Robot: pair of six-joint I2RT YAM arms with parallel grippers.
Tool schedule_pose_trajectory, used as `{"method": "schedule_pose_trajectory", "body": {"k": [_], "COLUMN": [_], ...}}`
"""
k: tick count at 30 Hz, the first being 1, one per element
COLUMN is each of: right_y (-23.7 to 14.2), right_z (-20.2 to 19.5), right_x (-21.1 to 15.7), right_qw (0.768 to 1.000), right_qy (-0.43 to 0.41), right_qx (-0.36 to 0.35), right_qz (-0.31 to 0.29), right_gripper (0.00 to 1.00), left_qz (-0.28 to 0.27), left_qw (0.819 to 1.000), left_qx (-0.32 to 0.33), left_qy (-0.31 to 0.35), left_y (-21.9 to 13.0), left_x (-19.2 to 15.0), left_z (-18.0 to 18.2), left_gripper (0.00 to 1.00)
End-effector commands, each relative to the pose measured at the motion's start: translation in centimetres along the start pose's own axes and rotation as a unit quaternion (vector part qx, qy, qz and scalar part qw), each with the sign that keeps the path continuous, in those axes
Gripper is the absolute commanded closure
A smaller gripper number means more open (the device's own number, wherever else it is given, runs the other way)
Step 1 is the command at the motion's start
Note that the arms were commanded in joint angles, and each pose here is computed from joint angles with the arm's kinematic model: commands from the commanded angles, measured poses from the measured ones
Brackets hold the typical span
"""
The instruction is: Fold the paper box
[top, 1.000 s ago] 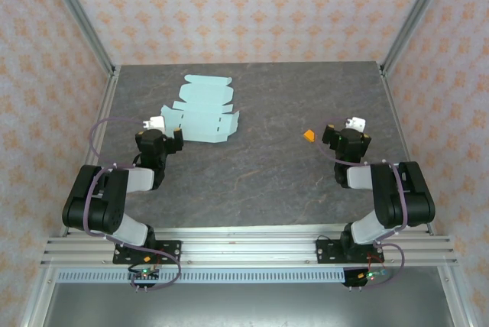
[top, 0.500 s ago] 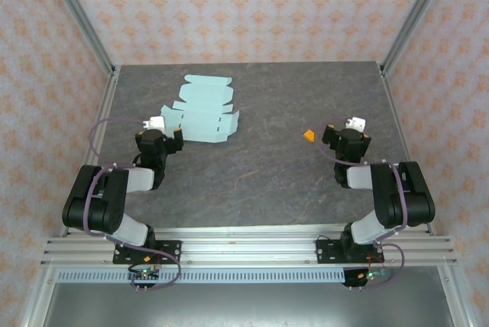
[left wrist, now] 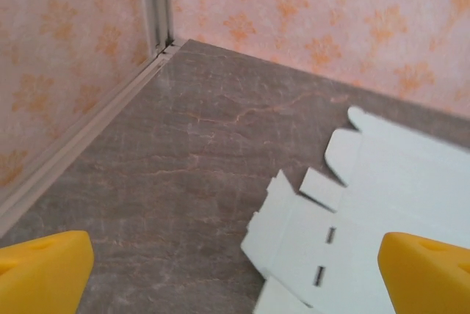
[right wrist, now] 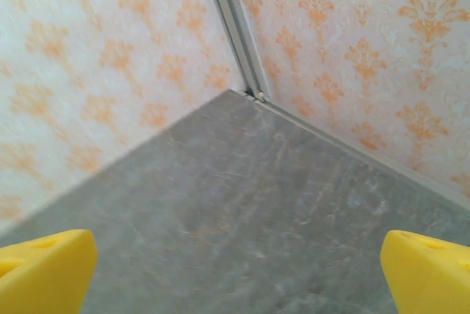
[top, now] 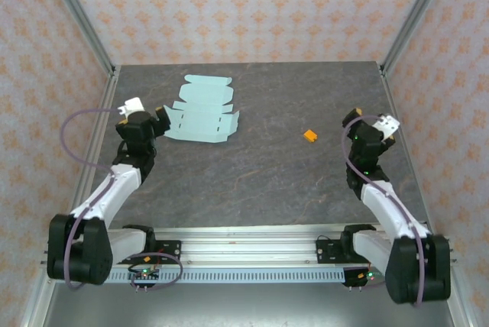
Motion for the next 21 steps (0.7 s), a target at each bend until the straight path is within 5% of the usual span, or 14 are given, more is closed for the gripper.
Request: {"method": "schedule_pose_trajectory", "body": {"k": [1, 4, 9, 13, 21], "right_y": [-1.2, -3.2, -5.5, -6.2, -6.2], "right_z": [1.9, 7.1, 14.5, 18.9, 23.9], "right_x": [-1.1, -3.6, -10.4, -15.4, -23.5], "right_qw": [0.989, 0.974, 0.925, 0.894, 0.846], "right_qy": [0.074, 0.025, -0.046, -0.098, -0.055], "right_qx": [0.05, 0.137, 0.218, 0.23, 0.243], "right_qz": [0.118, 0.177, 0.309, 0.372, 0.472], "right_gripper": [0.05, 0.06, 0.07, 0.1, 0.28], "left_qz": [0.102, 0.125, 0.187, 0.223, 0.228], "left_qw": [0.992, 0.985, 0.978, 0.97, 0.968], "left_qx": [-0.013, -0.071, -0.054, -0.07, -0.089], "left_qy": [-0.077, -0.095, -0.074, -0.07, -0.053], "left_y": [-1.0, -0.5, 2.1, 3.9, 3.4], "left_x": [-1.9, -2.8, -4.2, -5.0, -4.5], "left_z": [0.2, -1.2, -2.1, -3.3, -4.9], "left_gripper": [0.0, 0.0, 0.0, 0.0, 0.0]}}
Point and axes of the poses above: each hand's point on the last joint's axis, 136 mm out from that joint toward the fingers, its own y axis out along the fingers, its own z axis along the line the jaws close on, x = y × z, the point moved 8 cm from there along -y, back along the fingers, and after that the axes turned 7 degrees about y, right-handed, at the moved point
